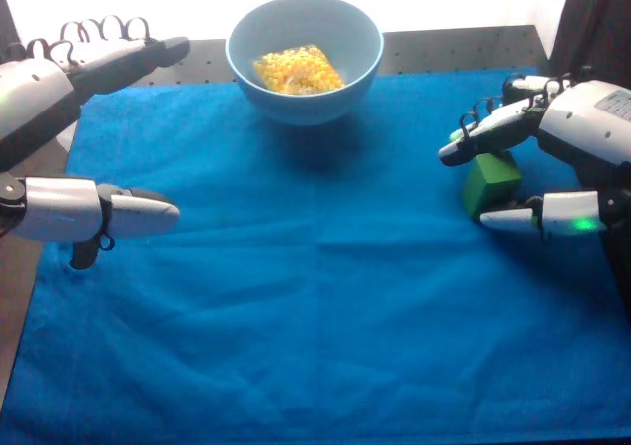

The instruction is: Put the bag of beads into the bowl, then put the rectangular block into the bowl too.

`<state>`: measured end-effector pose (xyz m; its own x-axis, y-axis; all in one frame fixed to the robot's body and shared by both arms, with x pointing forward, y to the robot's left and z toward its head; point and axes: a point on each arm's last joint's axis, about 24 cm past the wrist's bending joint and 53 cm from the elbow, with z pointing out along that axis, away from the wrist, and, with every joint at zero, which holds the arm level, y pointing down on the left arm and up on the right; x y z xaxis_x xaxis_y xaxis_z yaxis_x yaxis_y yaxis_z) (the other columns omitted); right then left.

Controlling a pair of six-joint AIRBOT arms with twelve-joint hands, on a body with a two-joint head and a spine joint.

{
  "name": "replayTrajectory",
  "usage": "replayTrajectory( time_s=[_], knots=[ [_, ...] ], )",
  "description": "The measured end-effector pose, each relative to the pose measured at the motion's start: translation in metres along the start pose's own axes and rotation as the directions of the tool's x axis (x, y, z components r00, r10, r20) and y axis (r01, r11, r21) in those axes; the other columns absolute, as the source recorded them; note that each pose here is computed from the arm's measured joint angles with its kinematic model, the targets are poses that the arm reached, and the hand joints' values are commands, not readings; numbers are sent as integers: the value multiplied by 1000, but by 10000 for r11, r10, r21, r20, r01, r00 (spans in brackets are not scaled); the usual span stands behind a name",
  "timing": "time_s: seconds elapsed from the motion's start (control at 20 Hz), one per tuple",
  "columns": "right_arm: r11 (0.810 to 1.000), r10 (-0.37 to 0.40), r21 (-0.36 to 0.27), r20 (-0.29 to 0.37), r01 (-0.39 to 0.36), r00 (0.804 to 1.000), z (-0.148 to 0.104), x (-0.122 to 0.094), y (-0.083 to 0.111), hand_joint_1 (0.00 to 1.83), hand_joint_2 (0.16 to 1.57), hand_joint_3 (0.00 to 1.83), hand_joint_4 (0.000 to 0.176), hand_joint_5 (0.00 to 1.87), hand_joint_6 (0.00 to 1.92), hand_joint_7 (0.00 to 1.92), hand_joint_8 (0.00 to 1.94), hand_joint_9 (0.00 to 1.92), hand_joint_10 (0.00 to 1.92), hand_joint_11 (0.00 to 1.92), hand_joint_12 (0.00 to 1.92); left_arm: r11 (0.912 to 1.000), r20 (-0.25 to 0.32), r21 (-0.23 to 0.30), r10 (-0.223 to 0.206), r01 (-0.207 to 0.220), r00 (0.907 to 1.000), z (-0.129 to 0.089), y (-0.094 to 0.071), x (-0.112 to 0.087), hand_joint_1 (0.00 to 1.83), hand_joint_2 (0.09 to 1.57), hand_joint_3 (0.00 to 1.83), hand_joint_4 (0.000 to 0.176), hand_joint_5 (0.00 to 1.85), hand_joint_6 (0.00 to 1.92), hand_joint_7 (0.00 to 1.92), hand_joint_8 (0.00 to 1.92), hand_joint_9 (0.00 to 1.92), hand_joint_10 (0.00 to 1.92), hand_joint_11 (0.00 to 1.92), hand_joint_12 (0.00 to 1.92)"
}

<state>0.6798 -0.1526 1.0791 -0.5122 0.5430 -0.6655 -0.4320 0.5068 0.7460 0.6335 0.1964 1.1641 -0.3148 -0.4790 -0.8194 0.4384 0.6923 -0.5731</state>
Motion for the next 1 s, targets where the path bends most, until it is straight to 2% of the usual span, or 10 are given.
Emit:
replayTrajectory(
  time_s=[0.05, 0.1, 0.15, 0.2, 0.3, 0.45, 0.55, 0.65, 0.7, 1.0],
  knots=[
    [10000, 5, -22, 17, -5, 10000, 0, 0, 1, 1063, 1087, 2, 0, 905, 9, 961, 63, 586, 1035, 326, 1777, 10000, -5, 10, -5, 5, 10000, 0, 0, 0, 777, 948, 1, 74, 116, 3, 86, 6, 81, 5, 0, 396],
    [10000, 8, -22, 17, -8, 10000, 0, 0, 1, 1063, 1087, 2, 0, 905, 9, 961, 63, 586, 1035, 326, 1777, 10000, -4, 3, -6, 6, 10000, 0, 0, 0, 777, 948, 1, 74, 116, 3, 86, 6, 81, 5, 0, 396],
    [10000, 16, -29, 20, -16, 10000, 0, 0, 1, 1210, 1140, 7, 0, 910, 631, 933, 1076, 747, 1447, 646, 1892, 10000, -16, -35, -18, 18, 10000, 0, 1, 1, 779, 954, 3, 68, 117, 3, 87, 6, 82, 5, 0, 396],
    [10000, -6, -77, 29, 6, 10000, 0, -1, 2, 1241, 1180, 0, 0, 891, 826, 872, 1438, 846, 1605, 744, 1917, 10000, -45, -59, -19, 18, 10000, 0, 2, 2, 776, 952, 2, 73, 112, 1, 81, 1, 83, 3, 0, 368],
    [10000, -23, -61, 31, 23, 10000, 1, -2, 2, 1250, 1165, 0, 0, 916, 787, 907, 1400, 969, 1551, 852, 1819, 10000, -76, -81, -16, 16, 10000, 0, 2, 2, 768, 942, 0, 75, 110, 0, 89, 2, 94, 4, 0, 396],
    [9994, -211, -291, -37, 210, 9998, 7, -4, 13, 1279, 1092, 2, 0, 961, 777, 1133, 971, 1263, 859, 1117, 1217, 9999, -139, -135, -9, 7, 9999, -1, 4, 4, 771, 913, 0, 64, 121, 0, 101, 0, 110, 4, 0, 501],
    [9957, -282, -884, 81, 288, 9996, 10, -9, 33, 1285, 1071, 0, 0, 1015, 685, 1175, 890, 1281, 821, 1127, 1291, 9998, -186, -185, -60, 56, 9998, -2, 6, 7, 778, 906, 0, 64, 122, 0, 98, 0, 108, 1, 0, 453],
    [9852, -399, -1656, 296, 443, 9988, 15, -17, 58, 1269, 1106, 4, 0, 881, 990, 1130, 889, 1216, 548, 1006, 1075, 9997, -246, -234, -74, 68, 9997, -2, 7, 9, 751, 916, 0, 72, 101, 0, 126, 9, 123, 6, 0, 448],
    [9796, -426, -1943, 493, 515, 9979, 19, -25, 69, 1282, 1076, 0, 0, 979, 807, 1187, 817, 1291, 546, 1056, 1093, 9997, -223, -226, -78, 73, 9997, -2, 7, 9, 748, 901, 0, 83, 113, 2, 147, 7, 151, 11, 0, 495],
    [9546, -680, -2696, 2158, 1264, 9741, 39, -97, 102, 1275, 1087, 1, 0, 954, 800, 1161, 886, 1343, 464, 1068, 1134, 9995, -247, -260, -191, 184, 9995, 0, 8, 12, 725, 894, 0, 99, 138, 9, 184, 8, 153, 7, 0, 461]
  ],
)
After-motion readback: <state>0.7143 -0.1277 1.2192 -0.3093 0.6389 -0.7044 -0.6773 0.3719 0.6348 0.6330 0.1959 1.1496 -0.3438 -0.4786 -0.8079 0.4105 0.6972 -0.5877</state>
